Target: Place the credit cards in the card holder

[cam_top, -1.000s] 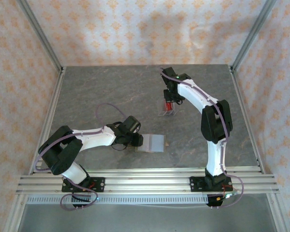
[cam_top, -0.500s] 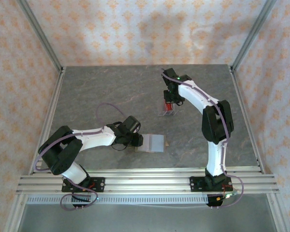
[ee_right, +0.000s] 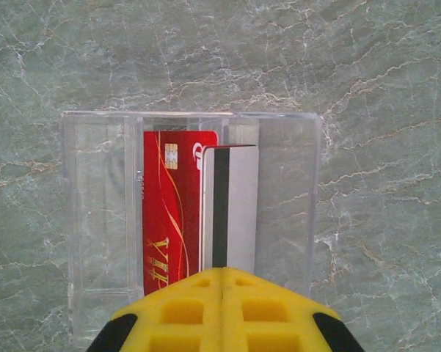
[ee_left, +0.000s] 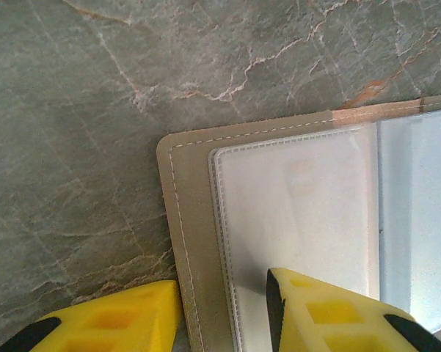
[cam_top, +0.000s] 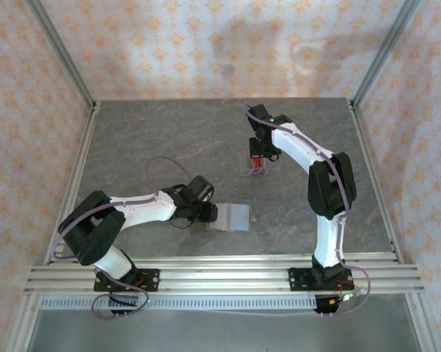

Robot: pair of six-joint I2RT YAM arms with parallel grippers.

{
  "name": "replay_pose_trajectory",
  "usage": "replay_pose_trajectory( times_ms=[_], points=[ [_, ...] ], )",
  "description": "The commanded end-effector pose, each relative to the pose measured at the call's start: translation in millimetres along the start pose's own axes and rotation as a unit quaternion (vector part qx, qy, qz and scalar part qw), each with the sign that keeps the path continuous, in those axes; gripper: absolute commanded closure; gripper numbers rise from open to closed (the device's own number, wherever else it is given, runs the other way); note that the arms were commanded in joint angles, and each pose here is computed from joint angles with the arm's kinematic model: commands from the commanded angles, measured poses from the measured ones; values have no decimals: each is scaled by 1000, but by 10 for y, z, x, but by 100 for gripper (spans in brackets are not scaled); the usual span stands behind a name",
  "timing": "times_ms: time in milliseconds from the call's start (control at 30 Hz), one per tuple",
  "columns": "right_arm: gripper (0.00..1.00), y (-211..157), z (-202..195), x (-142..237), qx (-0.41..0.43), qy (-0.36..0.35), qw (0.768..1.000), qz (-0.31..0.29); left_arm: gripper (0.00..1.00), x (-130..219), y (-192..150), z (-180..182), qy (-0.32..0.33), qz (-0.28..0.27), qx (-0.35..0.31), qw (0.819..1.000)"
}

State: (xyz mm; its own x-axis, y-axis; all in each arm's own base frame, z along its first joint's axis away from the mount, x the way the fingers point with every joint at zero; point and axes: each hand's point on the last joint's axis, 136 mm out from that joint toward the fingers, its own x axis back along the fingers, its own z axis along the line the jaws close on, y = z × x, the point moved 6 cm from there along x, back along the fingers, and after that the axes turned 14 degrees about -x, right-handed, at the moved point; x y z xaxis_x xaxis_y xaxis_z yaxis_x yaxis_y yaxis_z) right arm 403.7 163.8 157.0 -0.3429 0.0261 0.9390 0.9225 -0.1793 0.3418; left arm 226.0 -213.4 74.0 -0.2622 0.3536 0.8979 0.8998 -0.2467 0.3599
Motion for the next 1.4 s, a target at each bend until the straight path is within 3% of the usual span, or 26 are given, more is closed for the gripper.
replay_pose_trajectory(
  times_ms=[0, 267, 467, 533, 600, 667, 767, 933, 1067, 1367],
  points=[
    [100, 22, -123, 153, -6, -14, 1000, -17, 62, 59, 47, 141, 37, -3, 2, 999],
    [100, 8, -222, 154, -19, -15, 1000, -15, 62, 116, 66, 160, 39, -5, 4, 999],
    [99, 12, -245, 232, -28, -10, 999, -26, 63, 553, 303, 71, 32, -48, 6, 998],
    [99, 16, -271, 250, -35, -10, 999, -27, 70, 726, 455, 1, 21, -66, 6, 998],
    [96, 8, -258, 262, -48, 12, 999, -21, 86, 841, 631, -98, 1, -79, 5, 997],
    [93, 7, -215, 295, -58, 41, 997, -16, 89, 891, 814, -203, -12, -79, -4, 997],
    [86, 8, -128, 353, -68, 81, 994, -13, 91, 842, 1075, -284, -21, -73, -4, 997],
    [77, 41, -47, 198, -66, 76, 995, 16, 95, 686, 1491, -411, -69, -61, 11, 996],
    [78, 76, -14, 112, -69, 69, 995, 25, 100, 585, 1759, -461, -87, -51, 21, 995],
    [87, 72, -59, 41, -57, 38, 997, 33, 100, 300, 2159, -430, -138, -43, 83, 986]
  ],
)
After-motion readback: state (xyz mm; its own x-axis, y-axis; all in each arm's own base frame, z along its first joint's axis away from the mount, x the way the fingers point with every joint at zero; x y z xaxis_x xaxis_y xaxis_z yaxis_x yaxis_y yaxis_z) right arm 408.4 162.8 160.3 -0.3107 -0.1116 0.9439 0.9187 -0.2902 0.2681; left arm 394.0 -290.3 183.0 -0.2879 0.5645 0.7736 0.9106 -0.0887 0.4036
